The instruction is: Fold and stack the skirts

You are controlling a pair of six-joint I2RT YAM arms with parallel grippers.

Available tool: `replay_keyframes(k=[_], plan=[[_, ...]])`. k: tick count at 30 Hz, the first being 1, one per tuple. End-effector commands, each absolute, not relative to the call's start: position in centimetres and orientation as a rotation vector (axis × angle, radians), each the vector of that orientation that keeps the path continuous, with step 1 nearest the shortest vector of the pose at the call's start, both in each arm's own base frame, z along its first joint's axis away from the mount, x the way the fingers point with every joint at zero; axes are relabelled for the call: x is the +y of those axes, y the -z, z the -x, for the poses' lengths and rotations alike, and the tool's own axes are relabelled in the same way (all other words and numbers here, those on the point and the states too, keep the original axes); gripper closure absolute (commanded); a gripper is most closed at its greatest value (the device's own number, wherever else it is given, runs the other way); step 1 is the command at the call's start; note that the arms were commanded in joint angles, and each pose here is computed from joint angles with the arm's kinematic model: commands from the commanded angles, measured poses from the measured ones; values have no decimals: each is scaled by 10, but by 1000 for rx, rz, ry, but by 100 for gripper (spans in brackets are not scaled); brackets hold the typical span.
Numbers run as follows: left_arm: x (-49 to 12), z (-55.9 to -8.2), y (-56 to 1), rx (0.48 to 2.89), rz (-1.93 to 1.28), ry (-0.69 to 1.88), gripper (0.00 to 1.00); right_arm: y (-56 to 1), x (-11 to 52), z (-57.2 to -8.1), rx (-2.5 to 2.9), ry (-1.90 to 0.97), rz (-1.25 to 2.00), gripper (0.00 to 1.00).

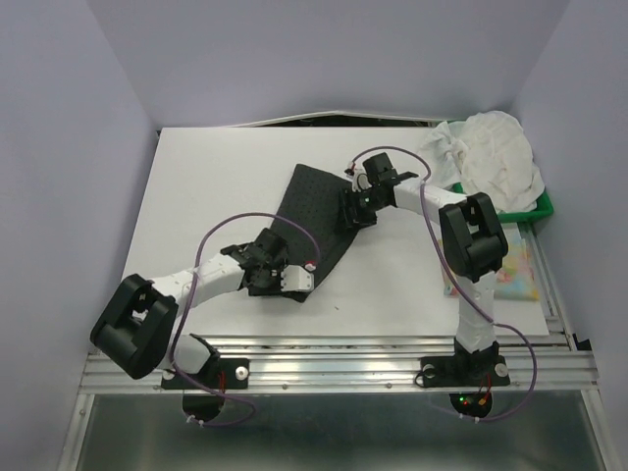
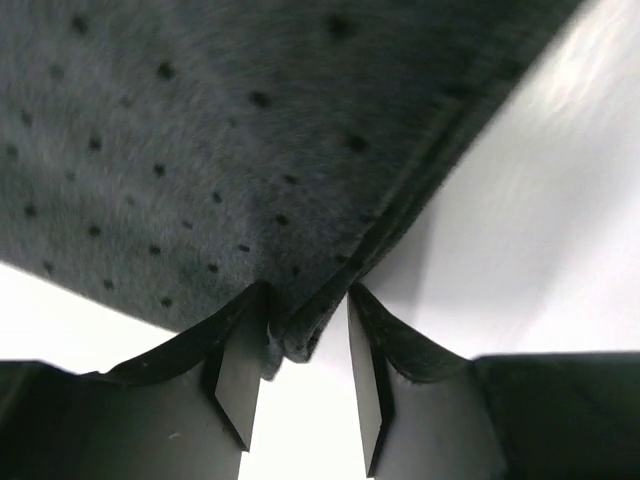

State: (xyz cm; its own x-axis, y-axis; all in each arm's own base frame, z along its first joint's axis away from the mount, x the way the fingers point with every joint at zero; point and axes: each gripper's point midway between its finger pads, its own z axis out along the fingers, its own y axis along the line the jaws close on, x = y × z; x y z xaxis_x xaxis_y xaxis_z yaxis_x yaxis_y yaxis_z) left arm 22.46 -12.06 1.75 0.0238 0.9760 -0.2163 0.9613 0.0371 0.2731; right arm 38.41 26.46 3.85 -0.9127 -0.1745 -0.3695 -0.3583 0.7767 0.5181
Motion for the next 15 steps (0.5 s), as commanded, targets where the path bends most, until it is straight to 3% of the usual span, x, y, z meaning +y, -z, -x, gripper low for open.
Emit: replay_keyframes(k=[1,8,10,13,15], plan=[[-157,-195,-10,1900,-2110,120,54,-21,236,-416,2641,-593,472,37],[-251,-173,-24,1867,-2107,378,57,-50,216,-460,2519,-425,562,37],[-260,-180,-35,1883,-2046,382,54,-77,219,-464,2466,-472,585,37],[-264,-193,-65,1859,-1932,328,36,-138,234,-452,2340,-604,647,34],[-267,-197,-89,1824,-1852,322,29,-165,240,-445,2280,-667,649,32]])
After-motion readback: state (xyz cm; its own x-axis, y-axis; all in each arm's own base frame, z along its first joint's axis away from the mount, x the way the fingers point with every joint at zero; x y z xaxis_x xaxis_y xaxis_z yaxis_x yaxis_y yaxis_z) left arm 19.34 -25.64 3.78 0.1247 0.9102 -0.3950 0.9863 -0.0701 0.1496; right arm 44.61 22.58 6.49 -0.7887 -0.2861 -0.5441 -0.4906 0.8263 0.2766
